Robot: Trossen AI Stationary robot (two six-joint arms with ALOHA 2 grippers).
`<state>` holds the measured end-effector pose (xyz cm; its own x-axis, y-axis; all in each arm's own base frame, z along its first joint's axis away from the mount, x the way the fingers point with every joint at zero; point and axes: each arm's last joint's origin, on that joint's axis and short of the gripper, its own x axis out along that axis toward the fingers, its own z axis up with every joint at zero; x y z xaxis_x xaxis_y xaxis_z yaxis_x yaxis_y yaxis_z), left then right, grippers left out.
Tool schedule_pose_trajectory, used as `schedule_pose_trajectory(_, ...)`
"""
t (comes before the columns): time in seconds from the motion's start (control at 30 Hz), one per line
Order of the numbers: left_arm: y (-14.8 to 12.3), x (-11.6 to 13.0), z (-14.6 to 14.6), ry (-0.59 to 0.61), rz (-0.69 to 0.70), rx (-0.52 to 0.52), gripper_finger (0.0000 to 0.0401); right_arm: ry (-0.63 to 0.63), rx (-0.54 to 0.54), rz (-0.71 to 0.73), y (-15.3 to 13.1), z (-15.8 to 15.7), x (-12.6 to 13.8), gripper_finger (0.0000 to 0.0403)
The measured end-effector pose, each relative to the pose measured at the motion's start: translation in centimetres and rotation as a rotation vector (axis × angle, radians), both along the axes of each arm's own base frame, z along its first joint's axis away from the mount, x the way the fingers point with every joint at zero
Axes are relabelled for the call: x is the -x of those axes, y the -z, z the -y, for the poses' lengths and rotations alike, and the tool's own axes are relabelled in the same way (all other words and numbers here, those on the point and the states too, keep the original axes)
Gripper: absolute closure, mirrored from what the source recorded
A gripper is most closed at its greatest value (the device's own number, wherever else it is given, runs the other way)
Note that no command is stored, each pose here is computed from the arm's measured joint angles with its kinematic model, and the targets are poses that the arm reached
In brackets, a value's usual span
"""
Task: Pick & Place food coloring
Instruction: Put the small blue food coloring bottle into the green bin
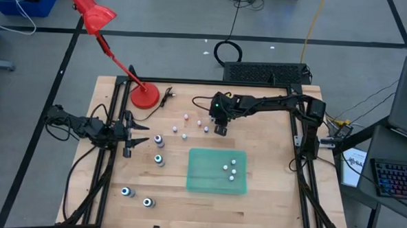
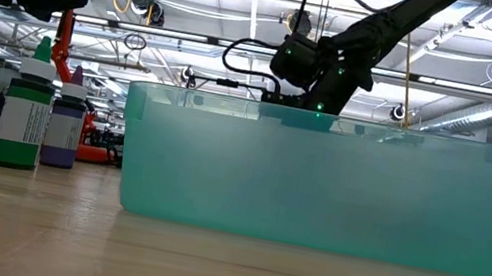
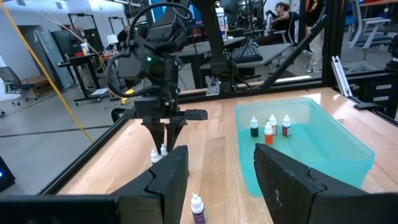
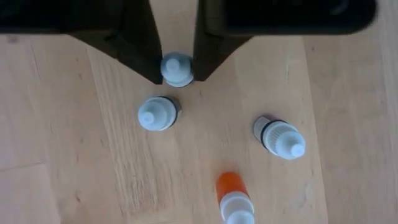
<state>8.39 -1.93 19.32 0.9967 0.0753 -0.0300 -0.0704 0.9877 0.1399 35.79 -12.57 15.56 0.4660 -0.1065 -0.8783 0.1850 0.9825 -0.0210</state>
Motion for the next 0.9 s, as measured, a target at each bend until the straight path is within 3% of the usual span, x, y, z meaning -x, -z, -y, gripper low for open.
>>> schedule_pose_trajectory(0.07,0.0,0.0,0.0,0.000,0.000,0.000,0.0215,-0.007,0.004,0.001,0.0,0.0,0.0,0.0365)
schedule_pose_trajectory(0.23,0.0,0.0,0.0,0.000,0.000,0.000,0.0215,-0.035,0.010,-0.015,-0.7,-0.7,0.2,0.0364)
schedule_pose_trajectory(0.4,0.0,0.0,0.0,0.000,0.000,0.000,0.0215,-0.093,0.022,0.026,-4.7,-3.5,1.2,0.0364)
schedule_pose_trajectory(0.63,0.0,0.0,0.0,0.000,0.000,0.000,0.0215,-0.133,0.010,0.076,-9.8,-10.7,3.4,0.0364)
schedule_pose_trajectory(0.9,0.0,0.0,0.0,0.000,0.000,0.000,0.0215,-0.279,-0.066,-0.022,-8.1,-20.1,4.0,0.0364)
